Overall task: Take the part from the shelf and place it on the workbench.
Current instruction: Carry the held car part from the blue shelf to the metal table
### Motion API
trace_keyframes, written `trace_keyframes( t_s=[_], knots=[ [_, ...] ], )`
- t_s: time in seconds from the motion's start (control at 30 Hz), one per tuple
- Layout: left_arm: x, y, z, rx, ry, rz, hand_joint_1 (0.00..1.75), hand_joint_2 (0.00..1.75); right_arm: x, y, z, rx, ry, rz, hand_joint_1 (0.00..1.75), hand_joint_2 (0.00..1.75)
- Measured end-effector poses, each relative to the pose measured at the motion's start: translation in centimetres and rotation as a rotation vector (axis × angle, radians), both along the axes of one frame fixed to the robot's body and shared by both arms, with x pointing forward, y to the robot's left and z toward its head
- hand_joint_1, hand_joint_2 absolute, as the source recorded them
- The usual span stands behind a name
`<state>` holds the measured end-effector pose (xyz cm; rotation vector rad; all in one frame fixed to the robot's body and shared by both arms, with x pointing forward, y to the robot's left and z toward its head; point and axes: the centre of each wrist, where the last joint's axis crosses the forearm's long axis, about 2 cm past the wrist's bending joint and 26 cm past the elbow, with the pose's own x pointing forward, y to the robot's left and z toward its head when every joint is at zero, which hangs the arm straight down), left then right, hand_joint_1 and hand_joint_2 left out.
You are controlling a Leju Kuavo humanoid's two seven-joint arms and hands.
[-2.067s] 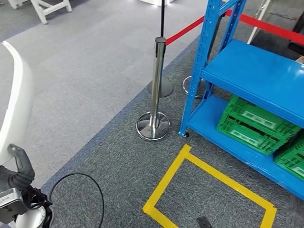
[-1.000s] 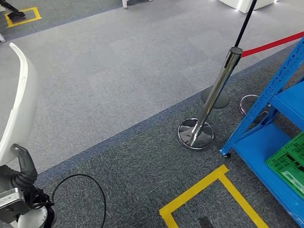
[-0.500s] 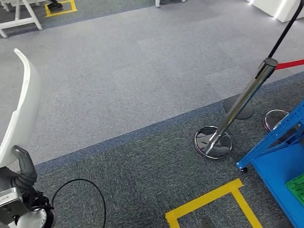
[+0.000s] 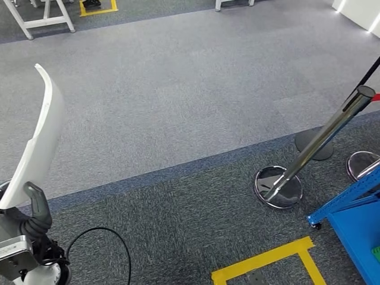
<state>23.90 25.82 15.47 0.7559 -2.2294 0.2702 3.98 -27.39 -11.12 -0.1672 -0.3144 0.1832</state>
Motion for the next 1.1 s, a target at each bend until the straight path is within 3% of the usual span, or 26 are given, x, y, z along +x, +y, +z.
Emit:
trace_keyframes(
  t_s=[1.1],
  knots=[
    [-0.02, -0.20, 0.10, 0.012, -0.028, 0.025, 1.75, 1.75, 0.10, 0.03, 0.01, -0.003, -0.004, 0.009, 0.00, 0.00]
  ],
)
